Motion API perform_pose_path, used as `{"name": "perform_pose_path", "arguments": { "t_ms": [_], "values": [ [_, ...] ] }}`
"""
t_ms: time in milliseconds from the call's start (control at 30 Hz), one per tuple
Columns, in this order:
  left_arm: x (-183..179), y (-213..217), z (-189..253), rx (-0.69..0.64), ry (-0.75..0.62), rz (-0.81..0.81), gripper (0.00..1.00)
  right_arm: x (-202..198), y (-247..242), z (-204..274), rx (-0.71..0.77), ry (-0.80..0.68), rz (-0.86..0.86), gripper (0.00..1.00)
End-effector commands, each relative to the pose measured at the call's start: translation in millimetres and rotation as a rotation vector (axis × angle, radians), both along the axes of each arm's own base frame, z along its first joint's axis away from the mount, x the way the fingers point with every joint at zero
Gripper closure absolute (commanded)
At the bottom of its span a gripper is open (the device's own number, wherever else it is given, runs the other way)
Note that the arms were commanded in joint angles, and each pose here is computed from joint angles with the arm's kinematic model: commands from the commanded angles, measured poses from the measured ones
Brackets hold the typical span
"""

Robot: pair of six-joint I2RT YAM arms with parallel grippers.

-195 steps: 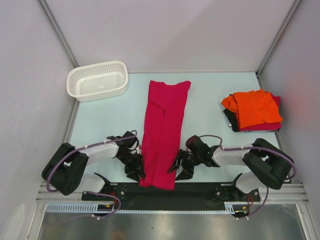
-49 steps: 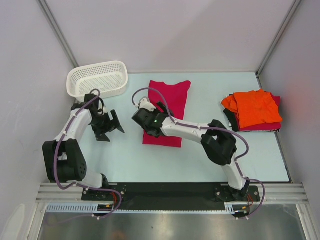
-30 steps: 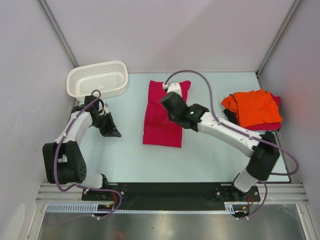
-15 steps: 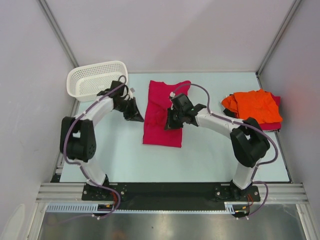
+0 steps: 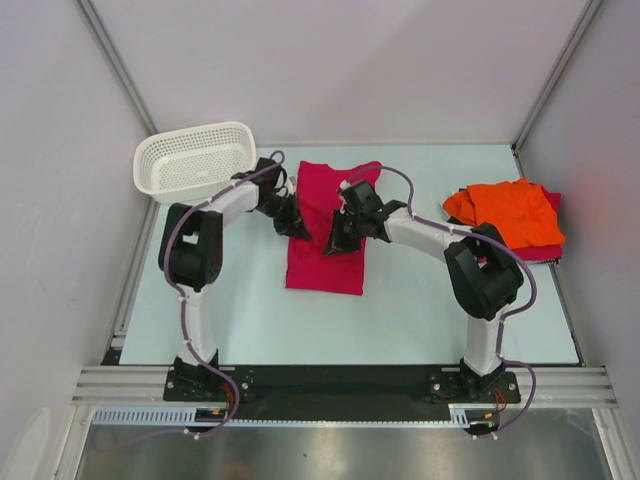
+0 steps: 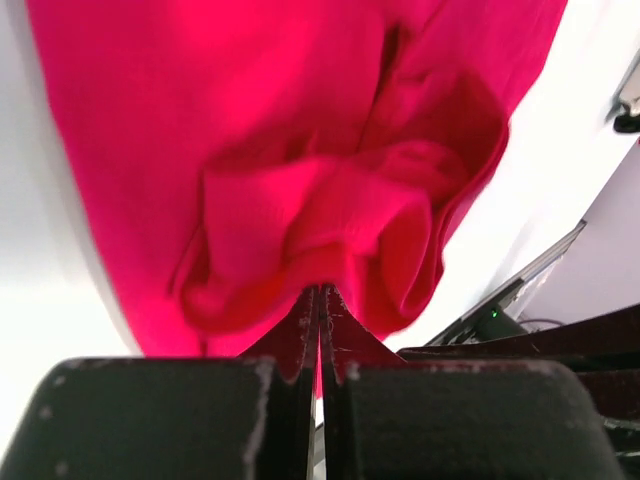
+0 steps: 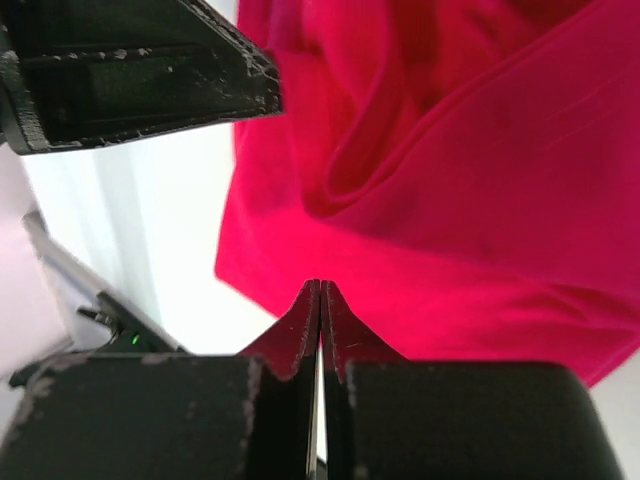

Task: Fold and stack the t-shirts
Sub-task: Fold the folded rectangular tshirt in 1/3 of the way

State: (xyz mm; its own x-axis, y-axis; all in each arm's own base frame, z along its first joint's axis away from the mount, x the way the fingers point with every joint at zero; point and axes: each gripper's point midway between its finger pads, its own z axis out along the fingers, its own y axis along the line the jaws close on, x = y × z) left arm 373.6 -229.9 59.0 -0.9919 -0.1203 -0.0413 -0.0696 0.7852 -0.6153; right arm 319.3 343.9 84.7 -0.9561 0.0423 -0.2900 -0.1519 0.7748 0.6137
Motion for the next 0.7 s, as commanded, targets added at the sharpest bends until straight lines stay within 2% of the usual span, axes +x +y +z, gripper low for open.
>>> {"name": "perform_pose_path", "arguments": {
  "t_ms": [0,133,267,367,533,667],
  "values": [
    [24,-15,14,-0.039,-0.034,0.008,1.0,26,-19,-8,-0.126,-0.031,-0.089,1.0],
    [40,-16,7,-0.017,-0.024,0.022,1.0,36,-50,-38,-0.336,-0.008,-0.171,1.0],
    [47,-15,2,0.009,-0.021,0.024,1.0,64,-96,-41,-0.619,-0.127,-0.306,1.0],
    [49,-9,-1,0.049,-0.018,0.031,1.0,80,-118,-24,-0.752,-0.23,-0.381,1.0],
    [51,5,-2,0.108,-0.038,0.057,1.0,94,-140,-7,-0.896,-0.327,-0.464,1.0],
    [53,21,10,0.133,-0.07,0.086,1.0,94,-150,6,-0.944,-0.371,-0.541,1.0]
  ]
}}
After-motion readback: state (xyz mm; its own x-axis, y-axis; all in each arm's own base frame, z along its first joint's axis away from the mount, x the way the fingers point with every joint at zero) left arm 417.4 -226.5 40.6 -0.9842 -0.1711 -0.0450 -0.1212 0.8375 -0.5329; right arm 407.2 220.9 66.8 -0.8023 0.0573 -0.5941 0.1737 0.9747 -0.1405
